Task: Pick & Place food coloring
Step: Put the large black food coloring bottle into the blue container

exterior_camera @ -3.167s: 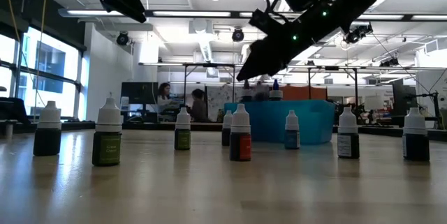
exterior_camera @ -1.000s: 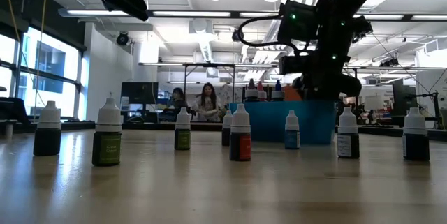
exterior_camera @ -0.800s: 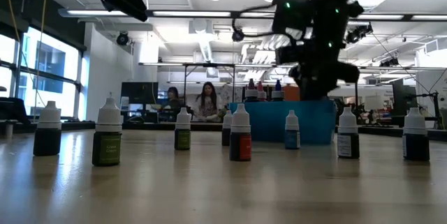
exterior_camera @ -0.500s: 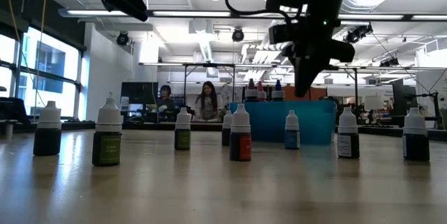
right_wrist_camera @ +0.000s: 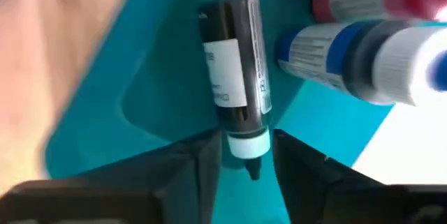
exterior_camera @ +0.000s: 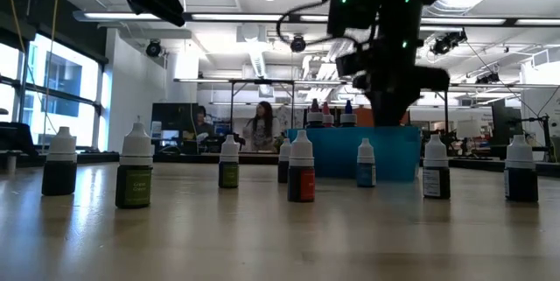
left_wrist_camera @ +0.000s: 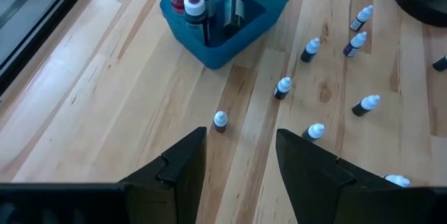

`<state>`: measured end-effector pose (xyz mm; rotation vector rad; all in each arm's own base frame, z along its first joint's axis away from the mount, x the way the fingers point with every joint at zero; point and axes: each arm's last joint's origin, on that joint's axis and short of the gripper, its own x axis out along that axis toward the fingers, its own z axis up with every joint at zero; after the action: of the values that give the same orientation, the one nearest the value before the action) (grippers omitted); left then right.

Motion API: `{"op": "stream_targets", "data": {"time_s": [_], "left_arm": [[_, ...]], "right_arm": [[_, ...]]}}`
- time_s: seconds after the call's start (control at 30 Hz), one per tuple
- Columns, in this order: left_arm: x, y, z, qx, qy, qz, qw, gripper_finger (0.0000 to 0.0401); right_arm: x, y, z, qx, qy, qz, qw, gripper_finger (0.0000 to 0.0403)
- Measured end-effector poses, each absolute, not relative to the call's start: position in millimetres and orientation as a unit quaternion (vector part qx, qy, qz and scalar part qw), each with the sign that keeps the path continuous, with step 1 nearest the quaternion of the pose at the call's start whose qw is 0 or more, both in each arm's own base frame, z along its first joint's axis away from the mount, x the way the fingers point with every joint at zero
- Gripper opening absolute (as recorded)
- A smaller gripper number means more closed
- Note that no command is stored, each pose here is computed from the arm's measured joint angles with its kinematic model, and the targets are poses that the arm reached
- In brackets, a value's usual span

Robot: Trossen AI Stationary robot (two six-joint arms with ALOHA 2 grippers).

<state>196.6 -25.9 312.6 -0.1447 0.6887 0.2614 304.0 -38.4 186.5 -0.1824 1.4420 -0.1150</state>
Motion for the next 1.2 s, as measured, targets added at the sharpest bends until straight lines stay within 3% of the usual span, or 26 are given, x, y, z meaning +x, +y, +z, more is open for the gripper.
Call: {"op": "stream_targets", "data": {"time_s": [0.2, 0.37, 0.5, 0.67, 1.03, 1.2], "left_arm": [[196.5, -25.8, 312.5, -0.07, 0.337, 0.128, 0.93, 0.017], [196.5, -25.8, 312.5, -0.07, 0.337, 0.128, 0.93, 0.017], [196.5, -25.7, 312.5, -0.07, 0.337, 0.128, 0.93, 0.017], [196.5, -25.8, 312.5, -0.066, 0.338, 0.127, 0.93, 0.017], [196.5, -25.8, 312.5, -0.065, 0.338, 0.127, 0.93, 0.017], [196.4, -25.8, 312.5, -0.065, 0.337, 0.127, 0.93, 0.017]], "right_arm": [[308.7, -54.6, 155.4, -0.067, 0.701, -0.068, 0.707, 0.0185], [310.2, -62.8, 140.0, -0.065, 0.721, -0.045, 0.688, 0.0203], [310.3, -65.7, 136.3, -0.047, 0.723, -0.036, 0.688, 0.0188], [309.4, -65.2, 139.8, -0.05, 0.727, -0.038, 0.684, 0.0138], [313.2, -65.0, 168.4, -0.062, 0.749, -0.058, 0.657, 0.0155], [318.1, -55.0, 180.8, -0.075, 0.753, -0.051, 0.652, 0.014]]}}
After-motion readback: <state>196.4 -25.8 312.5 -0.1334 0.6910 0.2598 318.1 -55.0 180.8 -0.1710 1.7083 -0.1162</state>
